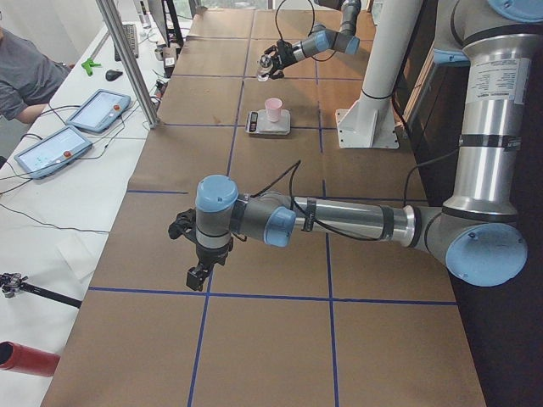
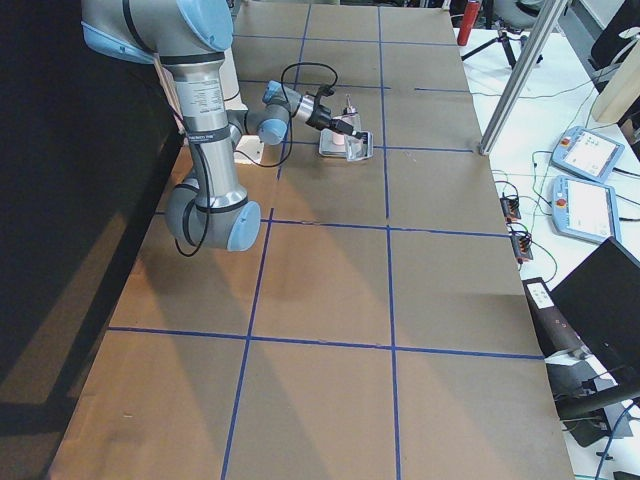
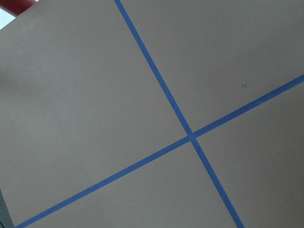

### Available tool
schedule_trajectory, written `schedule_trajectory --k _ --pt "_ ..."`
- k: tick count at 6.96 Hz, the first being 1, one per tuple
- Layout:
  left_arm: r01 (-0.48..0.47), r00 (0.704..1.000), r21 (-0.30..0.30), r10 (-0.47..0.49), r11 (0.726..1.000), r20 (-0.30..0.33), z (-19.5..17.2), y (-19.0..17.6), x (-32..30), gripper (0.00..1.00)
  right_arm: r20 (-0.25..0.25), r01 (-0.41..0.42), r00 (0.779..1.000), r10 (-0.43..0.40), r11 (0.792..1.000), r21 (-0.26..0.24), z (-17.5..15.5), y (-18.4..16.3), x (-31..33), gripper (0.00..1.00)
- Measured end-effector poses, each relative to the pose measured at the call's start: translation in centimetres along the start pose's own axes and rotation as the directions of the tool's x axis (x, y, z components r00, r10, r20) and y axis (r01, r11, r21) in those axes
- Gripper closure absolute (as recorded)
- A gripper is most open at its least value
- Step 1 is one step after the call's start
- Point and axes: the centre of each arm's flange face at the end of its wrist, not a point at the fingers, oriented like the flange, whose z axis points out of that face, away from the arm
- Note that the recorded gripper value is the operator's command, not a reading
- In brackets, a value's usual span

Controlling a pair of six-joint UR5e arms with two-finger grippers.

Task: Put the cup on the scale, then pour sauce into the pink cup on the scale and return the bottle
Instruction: 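Turn the bottle upright with the right gripper and move it away, then carry the bottle back with the right gripper and lower it to the table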

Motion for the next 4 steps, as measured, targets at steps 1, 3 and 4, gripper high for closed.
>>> schedule_trajectory --k 1,3,4 --pt "-0.002 1.000 0.003 0.002 1.000 0.001 -0.2 -0.2 0.1 0.00 0.004 -0.106 0.994 0.107 0.993 -0.050 1.2 0.8 2.2 1.00" --pt "-0.007 1.000 0.011 0.007 1.000 0.003 -0.5 -0.6 0.2 0.00 -0.007 -0.335 0.942 0.336 0.937 -0.098 2.3 3.0 5.5 1.00" --pt "-0.008 1.000 0.013 0.008 1.000 0.004 -0.6 -0.7 0.2 0.00 0.021 -0.425 0.903 0.429 0.899 -0.105 2.4 5.1 7.4 1.00"
